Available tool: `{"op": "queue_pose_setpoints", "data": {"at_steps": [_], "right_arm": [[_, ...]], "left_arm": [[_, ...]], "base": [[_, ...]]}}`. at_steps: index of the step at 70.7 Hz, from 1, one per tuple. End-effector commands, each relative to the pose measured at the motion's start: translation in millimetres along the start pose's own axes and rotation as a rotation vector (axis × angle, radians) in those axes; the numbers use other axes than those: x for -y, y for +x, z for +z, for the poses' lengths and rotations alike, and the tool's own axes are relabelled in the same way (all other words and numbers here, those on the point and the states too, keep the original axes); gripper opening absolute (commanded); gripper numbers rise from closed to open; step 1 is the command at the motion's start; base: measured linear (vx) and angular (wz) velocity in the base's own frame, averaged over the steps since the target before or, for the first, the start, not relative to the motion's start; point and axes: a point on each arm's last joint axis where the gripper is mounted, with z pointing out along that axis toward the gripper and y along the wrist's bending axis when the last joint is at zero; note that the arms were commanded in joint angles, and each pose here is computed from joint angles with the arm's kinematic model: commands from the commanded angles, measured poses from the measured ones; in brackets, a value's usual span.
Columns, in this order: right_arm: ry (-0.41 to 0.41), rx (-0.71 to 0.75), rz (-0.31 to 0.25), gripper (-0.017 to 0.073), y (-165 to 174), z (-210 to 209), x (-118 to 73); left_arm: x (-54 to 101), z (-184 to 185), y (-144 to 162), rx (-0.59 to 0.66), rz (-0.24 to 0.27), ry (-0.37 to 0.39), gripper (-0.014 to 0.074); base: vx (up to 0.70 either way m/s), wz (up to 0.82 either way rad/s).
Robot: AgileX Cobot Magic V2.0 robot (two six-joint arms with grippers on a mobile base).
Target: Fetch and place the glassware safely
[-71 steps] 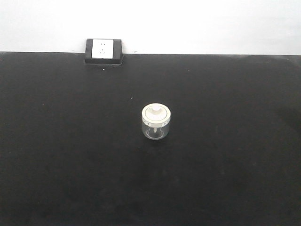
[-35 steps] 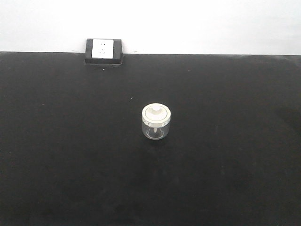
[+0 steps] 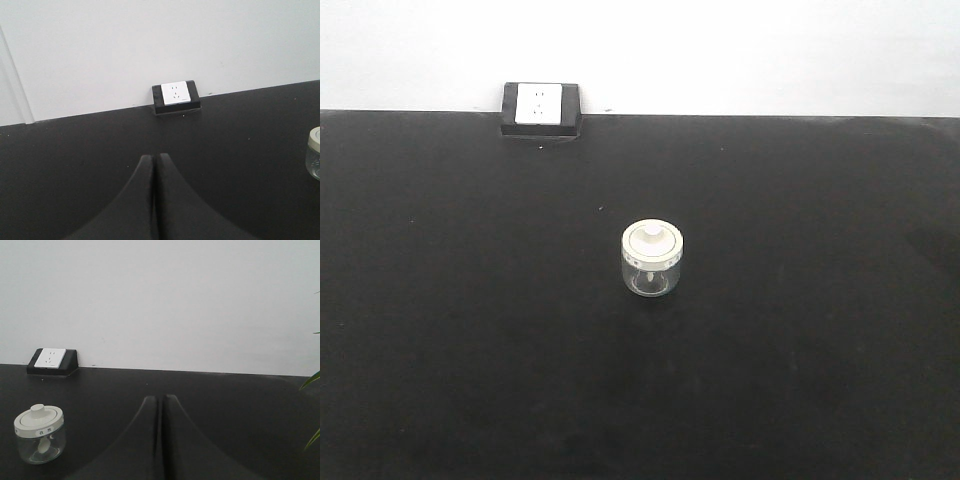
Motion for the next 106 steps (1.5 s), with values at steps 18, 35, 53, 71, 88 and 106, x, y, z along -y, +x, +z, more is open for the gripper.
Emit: {"op": "queue_pose_setpoints", "data": {"at_steps": [18, 35, 53, 71, 88, 106], "right_arm": [[-0.021, 0.044, -0.014, -0.0003, -10.8, 0.1, -1.8], [-0.021, 0.044, -0.014, -0.0003, -10.8, 0.1, -1.8], [-0.021, 0.044, -0.014, -0.0003, -10.8, 0.1, -1.8], [-0.022, 0.045, -0.014, -0.0003, -10.9, 0.0, -1.9], [-0.022, 0.045, -0.014, -0.0003, -10.9, 0.0, -1.9], [-0.022, 0.045, -0.014, -0.0003, -10.9, 0.0, -1.9]], "left_arm": [[0.0, -2.7, -3.7, -0.011, -0.020, 0.007, -0.0007], [4.0, -21.2, 28.2, 0.047, -0.064, -0.001, -0.0007], [10.1, -27.4, 80.6, 0.050, -0.096, -0.012, -0.0007], [11.4, -24.6, 92.2, 0.023, -0.097, -0.011, -0.0007], [11.5, -24.6, 92.3, 0.021, -0.097, -0.011, -0.0007], [11.5, -24.6, 92.6, 0.018, -0.097, -0.011, -0.0007]], "base": [[0.00, 0.00], [0.00, 0.00], [0.00, 0.00], [0.00, 0.00], [0.00, 0.00], [0.00, 0.00]]}}
